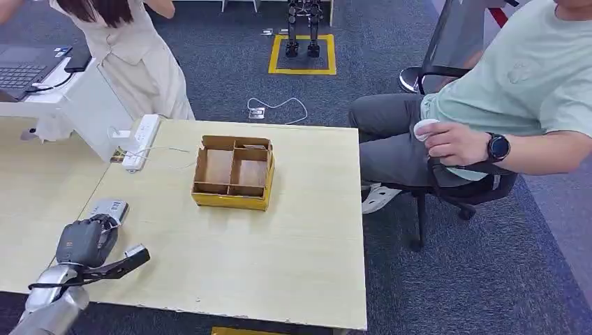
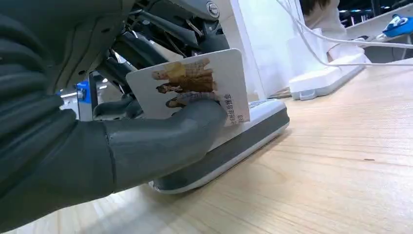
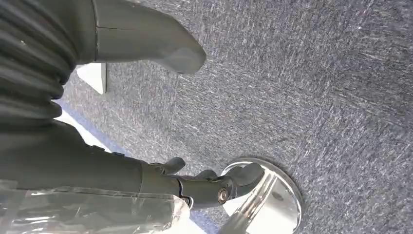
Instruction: Pass the card to the sensor for recognition and then transmit it.
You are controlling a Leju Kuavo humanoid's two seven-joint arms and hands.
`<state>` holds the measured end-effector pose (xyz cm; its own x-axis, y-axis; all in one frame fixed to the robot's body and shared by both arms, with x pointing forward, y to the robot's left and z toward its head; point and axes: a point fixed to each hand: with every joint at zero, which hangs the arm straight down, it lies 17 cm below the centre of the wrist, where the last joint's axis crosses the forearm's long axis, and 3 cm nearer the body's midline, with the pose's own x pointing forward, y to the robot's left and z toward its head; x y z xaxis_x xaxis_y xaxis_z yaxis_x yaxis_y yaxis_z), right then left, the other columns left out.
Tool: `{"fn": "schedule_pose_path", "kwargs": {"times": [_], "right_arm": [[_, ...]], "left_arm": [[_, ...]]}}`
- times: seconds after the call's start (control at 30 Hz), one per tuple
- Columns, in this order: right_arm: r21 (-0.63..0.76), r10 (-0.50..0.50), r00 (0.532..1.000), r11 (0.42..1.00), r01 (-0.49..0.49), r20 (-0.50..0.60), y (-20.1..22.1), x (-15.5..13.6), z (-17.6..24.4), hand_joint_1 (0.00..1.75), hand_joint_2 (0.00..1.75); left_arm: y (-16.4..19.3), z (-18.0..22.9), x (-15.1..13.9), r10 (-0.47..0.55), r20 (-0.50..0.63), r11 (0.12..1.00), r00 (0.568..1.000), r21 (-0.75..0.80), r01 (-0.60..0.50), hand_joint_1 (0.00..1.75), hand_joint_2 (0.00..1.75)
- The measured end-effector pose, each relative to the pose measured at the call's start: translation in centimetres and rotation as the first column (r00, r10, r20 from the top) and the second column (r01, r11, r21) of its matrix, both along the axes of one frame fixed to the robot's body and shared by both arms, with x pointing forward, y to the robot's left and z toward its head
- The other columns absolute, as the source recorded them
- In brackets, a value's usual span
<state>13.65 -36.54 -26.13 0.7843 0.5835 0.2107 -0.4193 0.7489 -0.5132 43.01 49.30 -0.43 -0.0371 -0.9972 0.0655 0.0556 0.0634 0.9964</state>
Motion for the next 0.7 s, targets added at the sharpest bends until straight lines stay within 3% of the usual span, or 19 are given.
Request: {"fn": "schedule_pose_path", "kwargs": {"times": [0.17,0.47,0.7], "right_arm": [[0.000,0.004,1.000,1.000,-0.004,-0.001,0.0,0.1,0.0,0.00,1.75],[-0.003,0.021,1.000,1.000,-0.021,-0.004,0.2,0.9,0.1,0.00,1.75],[-0.001,0.032,0.999,1.000,-0.032,-0.006,0.4,1.1,0.1,0.00,1.75]], "left_arm": [[1.0,2.8,1.4,0.032,0.085,1.000,0.996,-0.004,-0.031,1.75,1.75],[1.9,11.4,6.9,0.038,0.258,0.996,0.965,0.070,-0.058,1.75,1.75],[2.0,14.4,8.4,0.046,0.322,0.995,0.945,0.073,-0.073,1.75,1.75]]}}
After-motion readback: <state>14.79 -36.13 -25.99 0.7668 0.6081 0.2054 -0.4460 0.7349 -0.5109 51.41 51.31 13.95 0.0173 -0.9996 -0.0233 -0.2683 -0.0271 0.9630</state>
